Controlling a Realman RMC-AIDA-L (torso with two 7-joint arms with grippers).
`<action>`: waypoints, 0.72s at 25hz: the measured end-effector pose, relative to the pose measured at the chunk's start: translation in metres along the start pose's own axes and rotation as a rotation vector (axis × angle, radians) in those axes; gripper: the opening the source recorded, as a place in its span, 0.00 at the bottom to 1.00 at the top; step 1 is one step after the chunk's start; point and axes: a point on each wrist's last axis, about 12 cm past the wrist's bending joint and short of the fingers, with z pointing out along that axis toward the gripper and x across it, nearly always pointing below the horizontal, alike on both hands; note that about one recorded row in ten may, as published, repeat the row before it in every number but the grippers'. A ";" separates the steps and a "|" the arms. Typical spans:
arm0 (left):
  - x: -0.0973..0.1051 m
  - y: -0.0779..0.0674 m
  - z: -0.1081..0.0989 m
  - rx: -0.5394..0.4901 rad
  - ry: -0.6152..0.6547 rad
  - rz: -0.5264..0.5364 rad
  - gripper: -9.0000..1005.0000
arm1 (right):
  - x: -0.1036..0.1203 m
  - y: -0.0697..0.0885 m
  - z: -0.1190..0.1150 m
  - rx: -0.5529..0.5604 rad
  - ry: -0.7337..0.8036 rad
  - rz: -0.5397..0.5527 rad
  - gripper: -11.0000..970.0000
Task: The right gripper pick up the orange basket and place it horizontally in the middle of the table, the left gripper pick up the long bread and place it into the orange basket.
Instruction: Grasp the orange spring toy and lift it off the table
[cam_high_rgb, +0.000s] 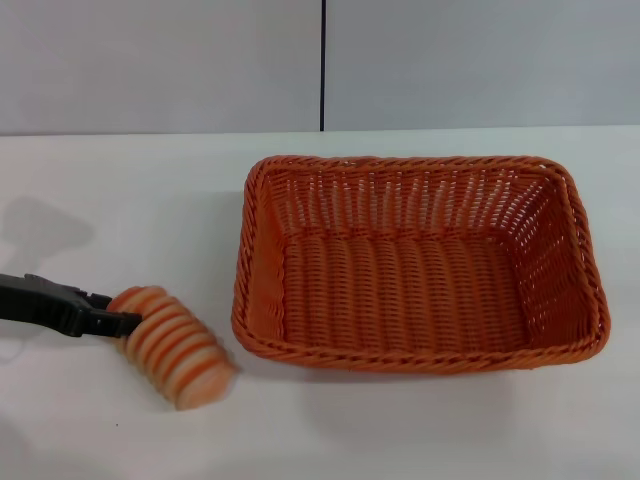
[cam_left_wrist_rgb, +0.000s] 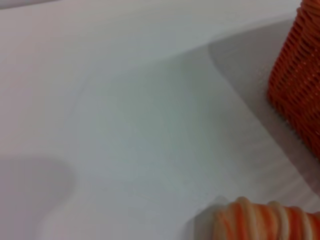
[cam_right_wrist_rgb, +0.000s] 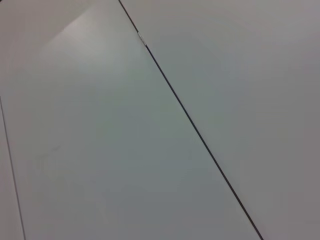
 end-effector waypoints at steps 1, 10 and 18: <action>0.000 -0.001 0.000 0.003 0.002 0.002 0.65 | 0.000 0.000 0.000 0.002 -0.002 0.000 0.40; -0.009 -0.009 -0.014 0.044 -0.024 0.038 0.44 | 0.002 0.001 -0.003 0.010 -0.011 0.009 0.40; -0.025 -0.021 -0.027 0.098 -0.083 0.081 0.32 | 0.004 0.002 -0.005 0.019 -0.016 0.014 0.40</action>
